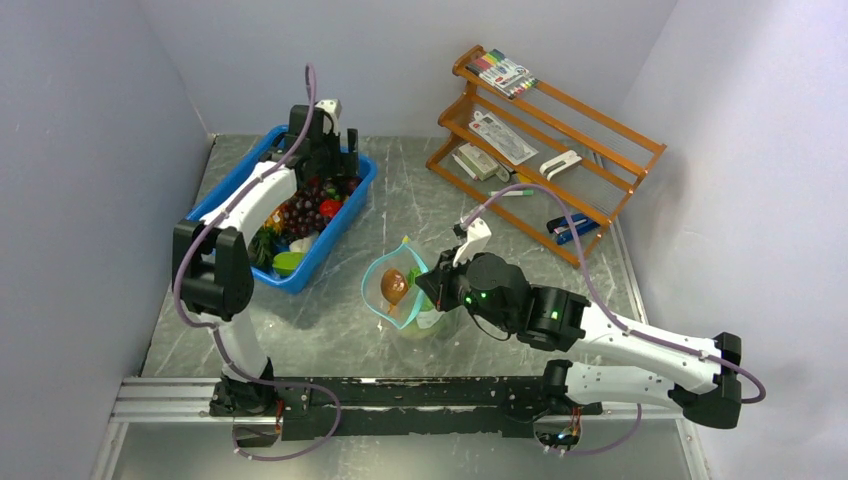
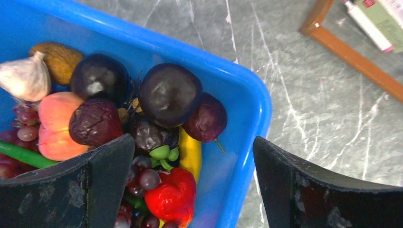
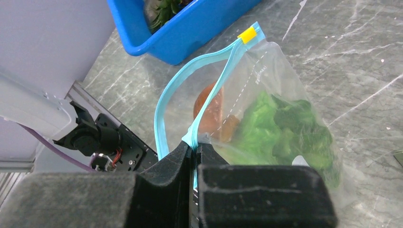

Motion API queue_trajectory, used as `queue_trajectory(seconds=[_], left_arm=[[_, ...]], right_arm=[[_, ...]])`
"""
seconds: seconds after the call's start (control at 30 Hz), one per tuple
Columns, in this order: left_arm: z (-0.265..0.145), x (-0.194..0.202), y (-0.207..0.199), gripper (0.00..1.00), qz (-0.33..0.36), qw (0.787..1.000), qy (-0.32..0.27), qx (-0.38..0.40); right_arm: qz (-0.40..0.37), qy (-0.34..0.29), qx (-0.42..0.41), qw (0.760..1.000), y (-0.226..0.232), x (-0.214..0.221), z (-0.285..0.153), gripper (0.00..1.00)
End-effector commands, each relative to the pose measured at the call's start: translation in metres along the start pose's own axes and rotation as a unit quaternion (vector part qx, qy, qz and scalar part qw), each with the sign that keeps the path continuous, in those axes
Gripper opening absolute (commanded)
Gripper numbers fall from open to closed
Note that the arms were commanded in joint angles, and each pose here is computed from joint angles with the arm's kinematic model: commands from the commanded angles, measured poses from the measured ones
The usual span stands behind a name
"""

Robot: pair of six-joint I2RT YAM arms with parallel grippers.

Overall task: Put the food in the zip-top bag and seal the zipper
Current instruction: Pick up the fake vegetable from the bin.

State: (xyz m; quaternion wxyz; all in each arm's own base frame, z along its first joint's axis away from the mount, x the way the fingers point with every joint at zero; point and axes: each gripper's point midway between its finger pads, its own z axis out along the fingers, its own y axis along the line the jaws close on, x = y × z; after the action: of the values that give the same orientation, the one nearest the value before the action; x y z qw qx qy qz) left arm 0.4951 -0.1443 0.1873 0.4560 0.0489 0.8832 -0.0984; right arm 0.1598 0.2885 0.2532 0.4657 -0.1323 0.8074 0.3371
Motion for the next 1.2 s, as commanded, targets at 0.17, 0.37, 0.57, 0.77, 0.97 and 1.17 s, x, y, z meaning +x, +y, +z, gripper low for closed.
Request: queue_trajectory(seconds=[0.17,0.37,0.57,0.77,0.97,1.17], left_arm=[[0.036,-0.003,0.015,0.90,0.024,1.000,-0.005,-0.020],[0.048,0.002,0.028,0.85,0.024,0.999,-0.001,-0.030],[0.063,0.009,0.032,0.82,0.039,0.999,0.003,-0.023],[0.073,0.007,0.029,0.82,0.040,0.999,-0.004,-0.007],[0.077,0.008,0.026,0.75,0.040,0.999,-0.004,0.003],[0.078,0.012,0.022,0.66,0.038,0.999,0.006,0.014]], right_arm=[[-0.004,-0.029,0.006,1.000,0.000,-0.020,-0.006,0.00],[-0.013,-0.030,0.023,0.999,-0.006,-0.019,-0.003,0.00],[-0.030,-0.042,0.025,0.998,-0.006,-0.026,-0.001,0.00],[-0.037,-0.040,0.032,0.998,-0.006,-0.026,0.005,0.00],[-0.043,-0.038,0.034,0.998,-0.006,-0.025,0.009,0.00],[-0.039,-0.039,0.026,0.998,-0.002,-0.026,0.008,0.00]])
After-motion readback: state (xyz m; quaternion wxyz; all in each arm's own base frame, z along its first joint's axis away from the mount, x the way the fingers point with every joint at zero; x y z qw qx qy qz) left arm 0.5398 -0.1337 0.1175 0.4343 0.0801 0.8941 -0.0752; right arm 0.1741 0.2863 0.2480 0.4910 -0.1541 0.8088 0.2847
